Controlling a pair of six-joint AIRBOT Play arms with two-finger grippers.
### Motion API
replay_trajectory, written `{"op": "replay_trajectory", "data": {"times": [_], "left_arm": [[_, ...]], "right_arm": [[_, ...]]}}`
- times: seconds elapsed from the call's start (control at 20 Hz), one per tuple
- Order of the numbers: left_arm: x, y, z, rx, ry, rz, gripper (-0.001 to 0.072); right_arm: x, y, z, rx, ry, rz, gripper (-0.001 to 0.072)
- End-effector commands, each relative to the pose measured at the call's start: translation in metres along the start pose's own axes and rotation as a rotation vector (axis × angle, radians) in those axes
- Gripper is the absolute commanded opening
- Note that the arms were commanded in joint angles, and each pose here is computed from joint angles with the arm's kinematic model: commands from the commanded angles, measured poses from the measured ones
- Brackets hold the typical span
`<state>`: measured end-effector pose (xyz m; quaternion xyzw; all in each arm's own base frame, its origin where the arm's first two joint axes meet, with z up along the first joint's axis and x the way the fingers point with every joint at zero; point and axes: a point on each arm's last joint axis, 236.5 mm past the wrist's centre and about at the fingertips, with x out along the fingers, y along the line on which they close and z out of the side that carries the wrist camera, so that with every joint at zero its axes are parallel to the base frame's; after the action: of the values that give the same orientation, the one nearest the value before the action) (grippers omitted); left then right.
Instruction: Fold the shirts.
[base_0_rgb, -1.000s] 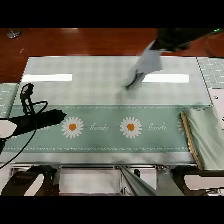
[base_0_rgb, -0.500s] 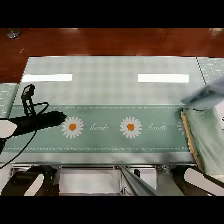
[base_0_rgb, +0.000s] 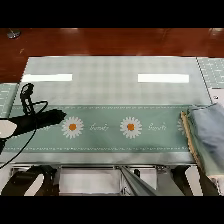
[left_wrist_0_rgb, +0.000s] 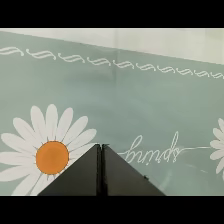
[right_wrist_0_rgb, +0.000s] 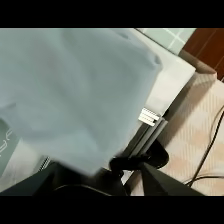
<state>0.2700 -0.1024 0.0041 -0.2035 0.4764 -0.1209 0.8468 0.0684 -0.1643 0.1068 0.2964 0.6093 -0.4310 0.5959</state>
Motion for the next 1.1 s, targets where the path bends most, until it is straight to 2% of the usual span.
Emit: {"op": "replay_trajectory", "data": {"times": [0.0,0.05,0.1,0.15,0.2,0.25,0.35,0.45,0.5,0.6,0.7,0.75,0.85,1.05], "left_arm": [[0.000,0.000,0.008,0.020,-0.032,0.002,0.0028],[-0.003,0.000,0.016,0.045,-0.059,0.008,0.0027],[-0.007,0.001,0.026,0.077,-0.075,0.030,0.0027],[-0.012,0.001,0.042,0.091,-0.092,0.052,0.0027],[-0.019,-0.008,0.062,0.111,-0.110,0.051,0.0027],[-0.030,-0.023,0.088,0.137,-0.126,0.037,0.0027],[-0.058,-0.063,0.147,0.193,-0.177,-0.004,0.0027],[-0.078,-0.107,0.195,0.267,-0.223,-0.054,0.0026],[-0.079,-0.124,0.206,0.300,-0.218,-0.072,0.0027],[-0.056,-0.132,0.196,0.362,-0.124,-0.046,0.0026],[-0.016,-0.106,0.164,0.351,0.018,0.044,0.0027],[0.004,-0.083,0.147,0.341,0.085,0.100,0.0027],[0.029,-0.039,0.124,0.265,0.177,0.199,0.0028],[0.038,-0.010,0.122,0.200,0.211,0.240,0.0028]], "right_arm": [[0.016,0.012,-0.006,0.014,0.055,0.070,0.0623],[0.006,0.029,0.009,0.000,0.030,0.146,0.0619],[-0.009,0.054,0.028,-0.027,-0.010,0.255,0.0569],[-0.028,0.083,0.047,-0.085,-0.075,0.370,0.0367],[-0.064,0.126,0.071,-0.196,-0.196,0.540,0.0073],[-0.110,0.173,0.088,-0.284,-0.335,0.715,0.0019],[-0.191,0.253,0.090,-0.412,-0.514,0.980,0.0019],[-0.221,0.325,0.046,-0.629,-0.558,1.090,0.0019],[-0.214,0.356,0.017,-0.755,-0.542,1.076,0.0019],[-0.164,0.406,-0.045,-1.033,-0.483,0.923,0.0019],[-0.087,0.430,-0.086,-1.207,-0.415,0.688,0.0019],[-0.046,0.431,-0.085,-1.203,-0.391,0.543,0.0019],[0.020,0.420,-0.069,-1.107,-0.327,0.350,0.0018],[0.063,0.402,-0.053,-1.025,-0.239,0.257,0.0018]]}}
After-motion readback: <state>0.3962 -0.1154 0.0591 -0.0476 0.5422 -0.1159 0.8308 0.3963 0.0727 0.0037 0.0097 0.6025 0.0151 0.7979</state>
